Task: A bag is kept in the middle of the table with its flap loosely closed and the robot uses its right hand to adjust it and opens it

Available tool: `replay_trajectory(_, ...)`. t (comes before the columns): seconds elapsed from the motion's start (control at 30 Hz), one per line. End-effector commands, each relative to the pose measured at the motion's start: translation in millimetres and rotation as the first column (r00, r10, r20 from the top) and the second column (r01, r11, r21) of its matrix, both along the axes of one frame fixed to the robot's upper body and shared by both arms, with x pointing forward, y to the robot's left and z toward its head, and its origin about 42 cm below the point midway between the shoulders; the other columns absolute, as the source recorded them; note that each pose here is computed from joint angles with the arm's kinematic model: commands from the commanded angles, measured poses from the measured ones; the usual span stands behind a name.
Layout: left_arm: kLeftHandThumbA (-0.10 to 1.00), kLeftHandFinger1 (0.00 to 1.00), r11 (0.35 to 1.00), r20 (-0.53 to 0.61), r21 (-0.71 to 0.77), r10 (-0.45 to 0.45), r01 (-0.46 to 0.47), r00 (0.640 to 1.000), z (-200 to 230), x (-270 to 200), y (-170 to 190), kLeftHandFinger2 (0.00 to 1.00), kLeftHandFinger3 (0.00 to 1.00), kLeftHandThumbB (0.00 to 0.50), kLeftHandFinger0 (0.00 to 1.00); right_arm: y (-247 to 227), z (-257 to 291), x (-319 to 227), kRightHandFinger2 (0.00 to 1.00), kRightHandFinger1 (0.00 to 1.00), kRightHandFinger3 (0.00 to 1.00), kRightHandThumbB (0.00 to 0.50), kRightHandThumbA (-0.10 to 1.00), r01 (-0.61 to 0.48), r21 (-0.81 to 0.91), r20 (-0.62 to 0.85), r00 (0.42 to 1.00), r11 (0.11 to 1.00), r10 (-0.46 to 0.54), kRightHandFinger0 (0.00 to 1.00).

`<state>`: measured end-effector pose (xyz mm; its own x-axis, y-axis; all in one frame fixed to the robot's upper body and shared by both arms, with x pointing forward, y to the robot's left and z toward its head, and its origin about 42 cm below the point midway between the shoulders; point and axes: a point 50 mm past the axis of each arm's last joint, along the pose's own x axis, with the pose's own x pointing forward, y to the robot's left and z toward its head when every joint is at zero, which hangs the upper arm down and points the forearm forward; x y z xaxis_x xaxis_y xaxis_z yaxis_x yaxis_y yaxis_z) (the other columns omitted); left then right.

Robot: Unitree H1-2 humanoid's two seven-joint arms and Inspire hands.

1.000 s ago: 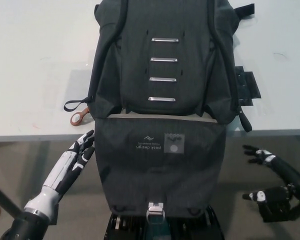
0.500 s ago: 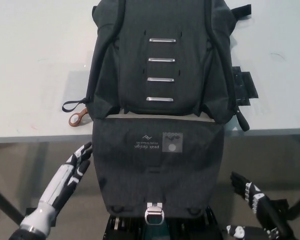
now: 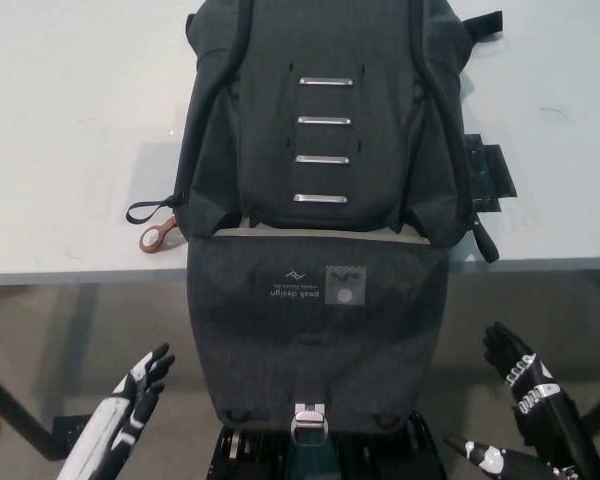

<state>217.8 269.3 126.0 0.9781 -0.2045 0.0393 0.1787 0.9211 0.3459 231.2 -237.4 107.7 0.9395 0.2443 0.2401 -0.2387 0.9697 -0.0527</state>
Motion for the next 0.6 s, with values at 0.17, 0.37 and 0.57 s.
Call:
replay_trajectory(0.17,1.00,1.00,0.999,0.080,-0.023,0.029,-0.027,0.996,10.3,-0.4,5.2,1.00,1.00,0.038,1.00,-0.1,13.1,5.3,1.00,1.00,1.00,0.314,1.00,0.017,0.014,0.148,0.989,1.000,-0.019,1.00)
replay_trajectory(0.37,1.00,1.00,1.000,0.087,-0.011,0.029,-0.028,0.996,5.9,6.7,4.0,1.00,1.00,0.040,1.00,0.5,12.8,7.1,1.00,1.00,1.00,0.311,1.00,0.016,-0.003,0.156,0.988,1.000,-0.016,1.00)
replay_trajectory(0.57,1.00,1.00,1.000,0.086,-0.006,0.030,-0.029,0.996,4.1,9.6,3.2,1.00,1.00,0.053,1.00,0.5,11.8,10.1,1.00,1.00,1.00,0.255,1.00,0.010,-0.025,0.177,0.984,1.000,-0.006,1.00)
